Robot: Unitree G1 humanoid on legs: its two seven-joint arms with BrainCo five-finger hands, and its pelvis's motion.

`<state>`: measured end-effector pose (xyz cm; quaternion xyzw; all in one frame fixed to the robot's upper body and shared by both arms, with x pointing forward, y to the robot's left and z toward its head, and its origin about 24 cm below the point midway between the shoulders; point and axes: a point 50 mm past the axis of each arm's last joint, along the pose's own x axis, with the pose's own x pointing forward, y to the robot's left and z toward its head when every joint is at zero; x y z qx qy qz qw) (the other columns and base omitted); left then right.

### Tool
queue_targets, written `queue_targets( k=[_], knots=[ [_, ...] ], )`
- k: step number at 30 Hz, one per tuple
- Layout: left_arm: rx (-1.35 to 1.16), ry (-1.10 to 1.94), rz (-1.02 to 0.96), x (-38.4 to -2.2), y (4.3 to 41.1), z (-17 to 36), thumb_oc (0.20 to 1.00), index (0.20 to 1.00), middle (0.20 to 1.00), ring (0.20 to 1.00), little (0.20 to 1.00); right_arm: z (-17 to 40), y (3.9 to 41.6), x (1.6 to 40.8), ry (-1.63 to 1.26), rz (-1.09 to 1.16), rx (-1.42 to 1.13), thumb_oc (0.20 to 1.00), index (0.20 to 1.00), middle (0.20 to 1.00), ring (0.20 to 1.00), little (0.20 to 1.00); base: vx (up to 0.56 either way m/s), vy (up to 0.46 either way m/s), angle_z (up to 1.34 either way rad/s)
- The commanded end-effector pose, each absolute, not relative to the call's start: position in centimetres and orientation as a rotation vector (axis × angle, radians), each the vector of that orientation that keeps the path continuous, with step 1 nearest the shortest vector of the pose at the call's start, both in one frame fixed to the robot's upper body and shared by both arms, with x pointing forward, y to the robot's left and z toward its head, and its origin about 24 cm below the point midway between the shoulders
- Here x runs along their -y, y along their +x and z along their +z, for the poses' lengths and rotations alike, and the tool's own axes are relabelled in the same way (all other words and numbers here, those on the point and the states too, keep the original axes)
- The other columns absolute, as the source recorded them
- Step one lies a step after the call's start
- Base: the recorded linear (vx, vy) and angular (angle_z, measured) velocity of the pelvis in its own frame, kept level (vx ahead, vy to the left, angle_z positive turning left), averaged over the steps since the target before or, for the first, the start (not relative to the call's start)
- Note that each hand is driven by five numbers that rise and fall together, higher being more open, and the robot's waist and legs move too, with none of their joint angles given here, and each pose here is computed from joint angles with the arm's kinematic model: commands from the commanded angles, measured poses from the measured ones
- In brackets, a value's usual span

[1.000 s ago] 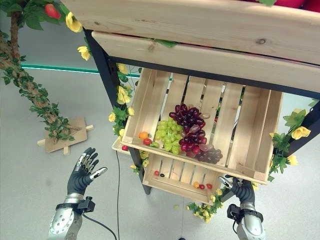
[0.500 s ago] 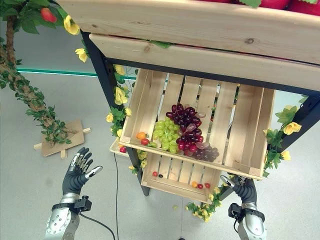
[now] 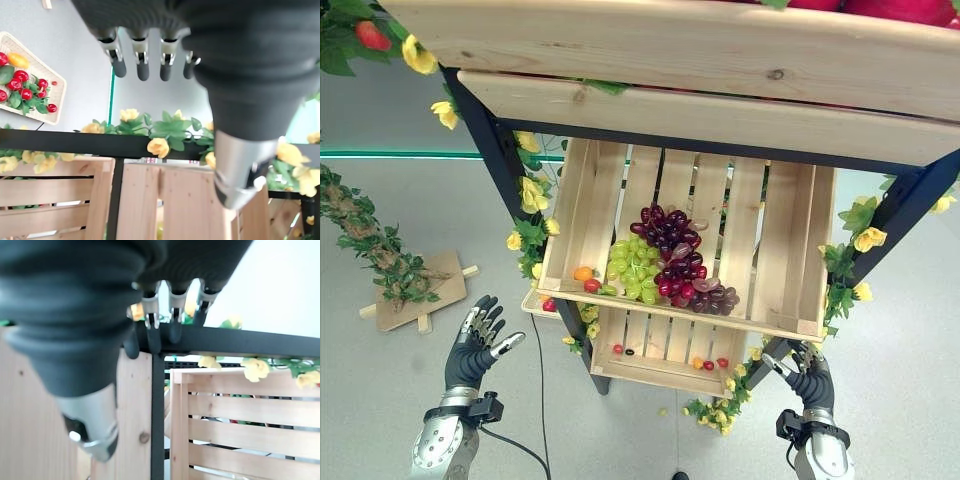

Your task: Pick up the fruits from the basket on one side to the basket on the other side

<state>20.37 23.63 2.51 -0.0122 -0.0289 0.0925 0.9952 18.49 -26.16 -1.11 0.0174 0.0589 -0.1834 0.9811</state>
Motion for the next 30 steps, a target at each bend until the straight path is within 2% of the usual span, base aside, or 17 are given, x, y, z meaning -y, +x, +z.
queue_targets(
  k=[1, 30],
  knots=[
    [0.167, 0.058, 0.187, -24.8, 21.3, 4.5, 1.000, 1.000, 1.000, 1.000, 1.000, 1.9, 19.6, 26.6, 0.030, -0.379, 0.061, 1.000, 1.000, 1.000, 1.000, 1.000, 0.00, 0.038, -0.08],
    [0.213, 0.107, 0.151, -24.1, 22.1, 5.5, 1.000, 1.000, 1.000, 1.000, 1.000, 1.0, 19.8, 26.2, -0.003, -0.359, 0.004, 1.000, 1.000, 1.000, 1.000, 1.000, -0.02, 0.026, -0.09]
  ],
)
